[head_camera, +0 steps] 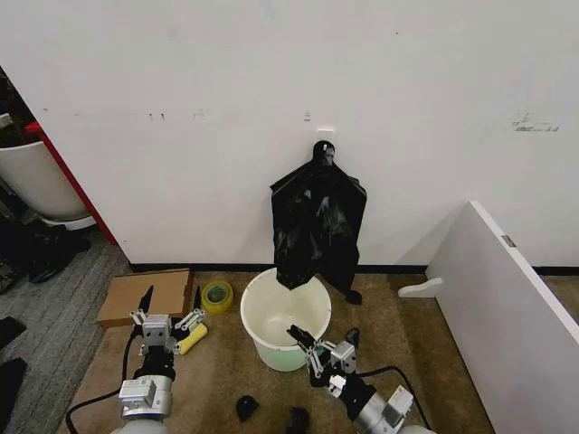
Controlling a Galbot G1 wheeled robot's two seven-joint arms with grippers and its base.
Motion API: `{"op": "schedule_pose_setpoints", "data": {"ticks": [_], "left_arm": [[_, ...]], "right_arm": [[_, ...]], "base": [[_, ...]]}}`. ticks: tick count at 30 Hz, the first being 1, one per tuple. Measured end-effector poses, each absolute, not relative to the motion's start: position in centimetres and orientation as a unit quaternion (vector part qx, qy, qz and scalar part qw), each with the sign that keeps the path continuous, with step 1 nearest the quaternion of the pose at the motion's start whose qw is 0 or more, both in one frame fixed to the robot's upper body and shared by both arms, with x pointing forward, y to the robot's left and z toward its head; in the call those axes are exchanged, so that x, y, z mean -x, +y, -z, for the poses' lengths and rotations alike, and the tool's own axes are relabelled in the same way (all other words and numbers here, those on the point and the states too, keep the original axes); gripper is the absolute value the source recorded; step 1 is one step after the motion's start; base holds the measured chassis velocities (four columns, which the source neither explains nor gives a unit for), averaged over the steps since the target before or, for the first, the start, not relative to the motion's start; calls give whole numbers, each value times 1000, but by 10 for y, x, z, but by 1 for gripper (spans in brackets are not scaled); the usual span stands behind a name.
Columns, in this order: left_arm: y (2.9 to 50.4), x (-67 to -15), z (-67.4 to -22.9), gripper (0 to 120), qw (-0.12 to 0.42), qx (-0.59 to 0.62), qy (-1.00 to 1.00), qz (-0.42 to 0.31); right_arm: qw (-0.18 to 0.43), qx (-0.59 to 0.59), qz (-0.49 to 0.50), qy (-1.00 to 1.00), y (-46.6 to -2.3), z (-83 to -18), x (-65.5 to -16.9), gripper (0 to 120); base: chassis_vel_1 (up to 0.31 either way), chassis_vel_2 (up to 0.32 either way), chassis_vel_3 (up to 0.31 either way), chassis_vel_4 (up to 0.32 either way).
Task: Place the garbage bag over the trash bin.
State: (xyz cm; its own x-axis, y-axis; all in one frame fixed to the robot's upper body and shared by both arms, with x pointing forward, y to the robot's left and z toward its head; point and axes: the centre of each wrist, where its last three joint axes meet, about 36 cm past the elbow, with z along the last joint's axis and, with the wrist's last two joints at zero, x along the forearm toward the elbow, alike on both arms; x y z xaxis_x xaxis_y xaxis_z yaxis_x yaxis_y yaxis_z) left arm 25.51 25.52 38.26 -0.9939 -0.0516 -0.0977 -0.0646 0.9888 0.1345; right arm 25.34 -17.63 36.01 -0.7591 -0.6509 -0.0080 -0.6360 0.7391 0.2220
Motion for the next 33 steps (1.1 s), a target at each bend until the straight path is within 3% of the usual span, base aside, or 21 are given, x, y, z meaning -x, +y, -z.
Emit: {"op": "schedule_pose_setpoints", "data": {"ticks": [14,21,22,33], "left_arm": [[256,-285,-402,100,67,-63,991,-94],[256,-300,-407,100,69,-107,986,-103],[256,-300,-407,100,69,-107,986,-103],[256,-282,-397,100,54,-82,991,-89]], "right_arm": [[40,-272,69,-959,-185,-366,-264,5],[19,-210,25,-977,-215,-372,-303,36],[19,-210,25,-977,-215,-372,-303,36],[15,-206,-60,-977,-259,-373,-402,77]], "base": [[0,0,0,0],[0,0,0,0],[0,0,0,0],[0,0,0,0]]}}
